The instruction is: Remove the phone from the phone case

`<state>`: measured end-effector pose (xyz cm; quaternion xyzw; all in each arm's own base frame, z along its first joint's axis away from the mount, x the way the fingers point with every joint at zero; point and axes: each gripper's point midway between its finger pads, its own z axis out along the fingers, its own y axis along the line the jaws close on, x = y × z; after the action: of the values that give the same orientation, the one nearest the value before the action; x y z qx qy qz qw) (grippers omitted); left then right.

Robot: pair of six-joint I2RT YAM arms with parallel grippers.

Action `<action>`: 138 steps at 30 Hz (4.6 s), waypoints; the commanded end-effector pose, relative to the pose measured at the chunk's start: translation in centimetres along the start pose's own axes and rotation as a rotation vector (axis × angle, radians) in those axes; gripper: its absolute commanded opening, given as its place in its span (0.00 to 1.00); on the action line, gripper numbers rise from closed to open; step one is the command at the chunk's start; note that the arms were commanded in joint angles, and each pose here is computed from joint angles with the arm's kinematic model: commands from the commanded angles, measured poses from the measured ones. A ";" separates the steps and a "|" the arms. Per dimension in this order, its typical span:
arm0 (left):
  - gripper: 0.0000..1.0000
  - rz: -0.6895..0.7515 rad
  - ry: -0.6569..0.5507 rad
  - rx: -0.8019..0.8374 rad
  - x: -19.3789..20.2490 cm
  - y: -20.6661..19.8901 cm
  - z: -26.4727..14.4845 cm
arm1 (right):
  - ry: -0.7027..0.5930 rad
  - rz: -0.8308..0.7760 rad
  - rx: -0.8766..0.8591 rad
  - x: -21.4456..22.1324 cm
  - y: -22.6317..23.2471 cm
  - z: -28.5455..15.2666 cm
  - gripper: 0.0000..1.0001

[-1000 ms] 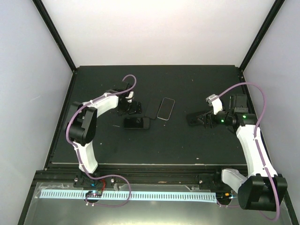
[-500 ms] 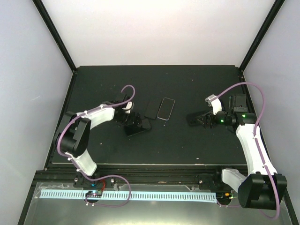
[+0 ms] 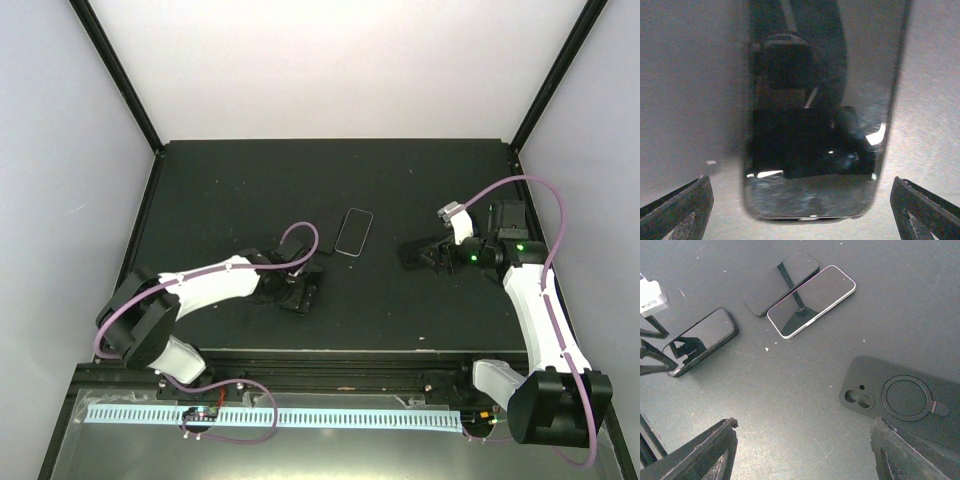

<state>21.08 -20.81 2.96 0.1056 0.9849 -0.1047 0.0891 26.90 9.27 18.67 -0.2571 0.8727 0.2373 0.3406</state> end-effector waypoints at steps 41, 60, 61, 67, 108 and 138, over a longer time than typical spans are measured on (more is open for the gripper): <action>0.95 0.189 0.146 -0.068 -8.5 -1.9 2.8 | -0.008 -0.017 -0.012 0.0 0.3 0.0 0.73; 0.96 0.198 0.121 -0.176 -8.6 0.0 2.5 | 0.007 -0.008 -0.016 0.1 0.1 0.3 0.73; 0.96 0.201 0.130 -0.189 -8.4 0.3 2.7 | 0.008 -0.006 -0.016 0.2 0.0 0.4 0.73; 0.95 0.224 0.165 -0.184 -7.1 0.2 3.6 | 0.012 -0.004 -0.020 0.2 0.0 0.5 0.73; 0.21 -0.227 -0.978 0.442 -18.9 -2.7 -28.2 | -0.234 -0.214 -0.196 -12.5 11.5 1.5 0.61; 0.75 -0.257 -0.948 0.599 -18.6 -0.1 -27.8 | -0.021 -0.116 -0.224 -16.2 20.1 12.5 0.01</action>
<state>34.53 -17.85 29.89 -0.0810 0.8095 -0.3820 0.4385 30.00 36.99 26.18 -0.3653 0.8115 0.3194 0.3256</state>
